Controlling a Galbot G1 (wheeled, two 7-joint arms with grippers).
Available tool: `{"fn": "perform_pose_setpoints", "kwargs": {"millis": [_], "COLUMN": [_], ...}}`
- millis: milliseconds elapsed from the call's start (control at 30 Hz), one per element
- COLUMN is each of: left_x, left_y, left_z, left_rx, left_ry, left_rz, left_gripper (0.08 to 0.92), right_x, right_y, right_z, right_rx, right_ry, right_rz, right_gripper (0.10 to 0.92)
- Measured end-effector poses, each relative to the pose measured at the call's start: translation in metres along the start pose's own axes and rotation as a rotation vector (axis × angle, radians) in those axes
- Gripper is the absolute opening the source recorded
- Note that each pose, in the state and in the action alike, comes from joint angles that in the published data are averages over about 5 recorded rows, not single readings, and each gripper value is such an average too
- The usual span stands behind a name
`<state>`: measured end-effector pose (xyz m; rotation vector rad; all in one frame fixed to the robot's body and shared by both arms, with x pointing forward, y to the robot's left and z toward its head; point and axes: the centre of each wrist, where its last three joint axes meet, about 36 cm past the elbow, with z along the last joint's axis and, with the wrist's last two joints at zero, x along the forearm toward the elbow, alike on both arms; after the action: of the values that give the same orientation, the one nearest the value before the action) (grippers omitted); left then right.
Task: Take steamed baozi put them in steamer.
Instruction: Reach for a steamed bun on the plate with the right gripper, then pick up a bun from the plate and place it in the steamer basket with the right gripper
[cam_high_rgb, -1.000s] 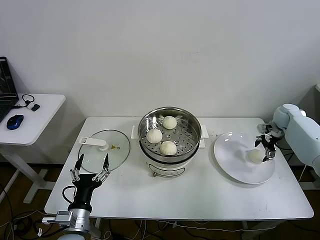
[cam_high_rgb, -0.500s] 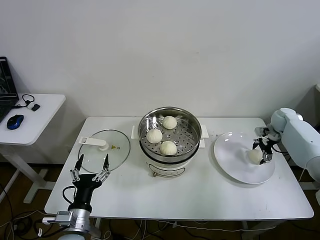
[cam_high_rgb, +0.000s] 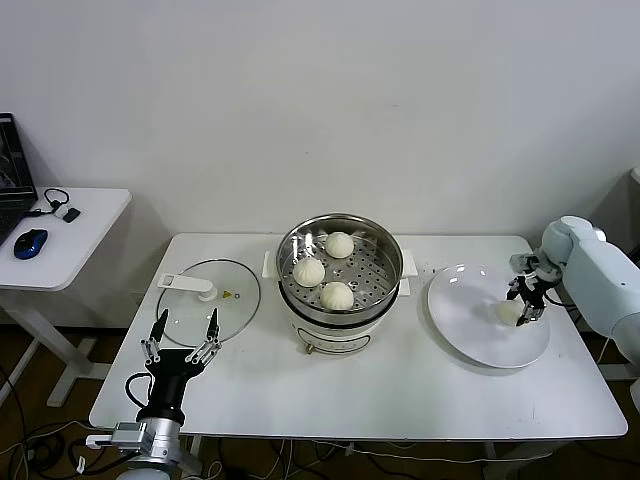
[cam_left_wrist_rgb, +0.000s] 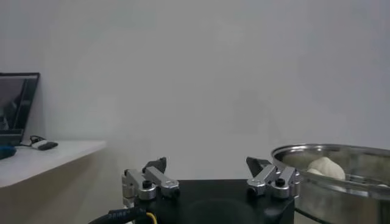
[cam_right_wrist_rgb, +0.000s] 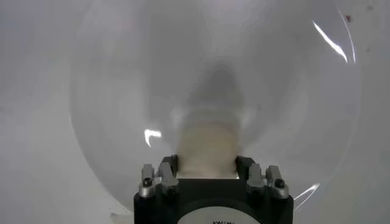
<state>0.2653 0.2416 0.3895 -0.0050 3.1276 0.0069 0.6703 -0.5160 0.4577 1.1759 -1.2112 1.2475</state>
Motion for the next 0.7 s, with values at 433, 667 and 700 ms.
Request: {"fn": "perform_pose_setpoints", "kwargs": {"millis": [433,667,700], "left_x": [0.0,-0.001,-0.001], "left_y": [-0.001,-0.002,-0.002], "left_z": [0.001,0.0,0.0], "left_rx": [0.004,0.008,0.008], "left_ry": [0.0,-0.007,-0.007], "left_rz": [-0.002,-0.001,0.0], "left_gripper": [0.823,0.823,0.823], "right_x": [0.049,0.102,0.11], "right_y": [-0.017,-0.035,-0.037], "right_z": [-0.019,-0.051,-0.056], "right_rx": [0.021,0.045,0.049], "right_ry": [-0.033,-0.083,-0.091], "right_rz": [0.044,0.09,0.096], "right_gripper": [0.628,0.628,0.628]}}
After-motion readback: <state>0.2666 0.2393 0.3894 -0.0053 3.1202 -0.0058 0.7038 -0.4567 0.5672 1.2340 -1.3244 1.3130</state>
